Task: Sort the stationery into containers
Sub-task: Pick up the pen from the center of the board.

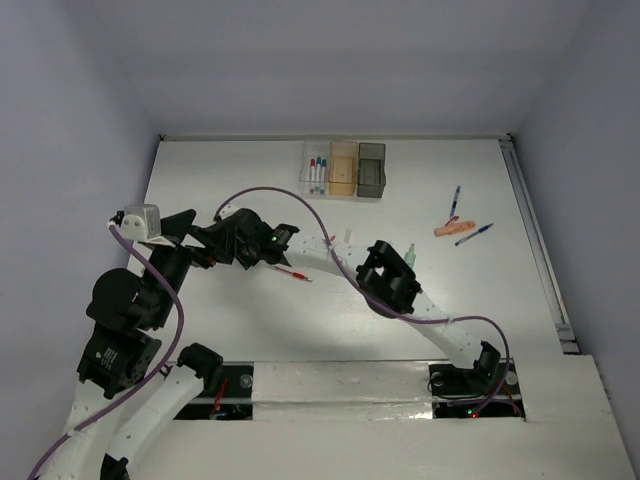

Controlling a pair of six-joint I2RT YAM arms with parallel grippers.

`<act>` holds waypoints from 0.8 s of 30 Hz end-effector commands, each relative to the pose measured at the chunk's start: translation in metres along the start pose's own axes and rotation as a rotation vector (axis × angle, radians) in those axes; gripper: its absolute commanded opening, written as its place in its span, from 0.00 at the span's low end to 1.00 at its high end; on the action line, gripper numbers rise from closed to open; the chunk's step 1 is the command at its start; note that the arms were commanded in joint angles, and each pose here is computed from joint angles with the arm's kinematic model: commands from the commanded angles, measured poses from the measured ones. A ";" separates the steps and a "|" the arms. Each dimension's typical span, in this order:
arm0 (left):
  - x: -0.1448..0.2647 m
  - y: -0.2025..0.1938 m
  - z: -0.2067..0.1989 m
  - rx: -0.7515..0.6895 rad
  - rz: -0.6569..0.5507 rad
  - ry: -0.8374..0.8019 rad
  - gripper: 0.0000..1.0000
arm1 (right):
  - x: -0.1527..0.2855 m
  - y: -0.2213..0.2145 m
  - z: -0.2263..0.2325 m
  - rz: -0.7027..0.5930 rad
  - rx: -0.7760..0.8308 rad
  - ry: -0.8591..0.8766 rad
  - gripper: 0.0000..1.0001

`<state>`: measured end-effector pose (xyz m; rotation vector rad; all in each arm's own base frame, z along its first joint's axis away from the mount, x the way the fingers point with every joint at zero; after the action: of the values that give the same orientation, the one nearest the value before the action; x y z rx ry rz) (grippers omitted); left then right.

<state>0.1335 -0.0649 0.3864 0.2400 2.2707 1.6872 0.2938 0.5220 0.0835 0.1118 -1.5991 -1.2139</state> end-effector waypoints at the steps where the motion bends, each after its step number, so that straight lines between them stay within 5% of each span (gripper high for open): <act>1: -0.003 0.010 0.000 0.000 -0.053 0.018 0.99 | 0.015 0.011 0.020 -0.027 -0.012 0.068 0.36; 5: -0.003 0.010 0.002 -0.003 -0.053 0.030 0.99 | 0.014 0.020 0.024 -0.073 -0.034 0.090 0.16; 11: -0.004 0.008 0.009 -0.006 -0.056 0.089 0.99 | 0.034 0.062 0.032 -0.258 -0.126 0.114 0.00; 18: -0.009 0.004 0.012 0.018 -0.041 0.136 0.99 | 0.121 0.115 0.025 -0.564 -0.188 0.104 0.00; 24: -0.022 0.006 0.001 0.055 -0.025 0.076 0.99 | 0.182 0.089 0.004 -0.553 -0.190 0.046 0.00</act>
<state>0.1487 -0.0602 0.3789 0.1591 2.3753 1.7402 0.2600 0.4751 0.2301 0.3916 -1.4535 -1.6386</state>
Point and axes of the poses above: each gripper's point midway between its finger pads, its own x axis back along the fingers, its own z axis along the line the jaws close on, y = z × x, the point moved 7 cm from there along x, back along the fingers, and after that the axes turned 3 degrees about -x, right-handed, at the moved point
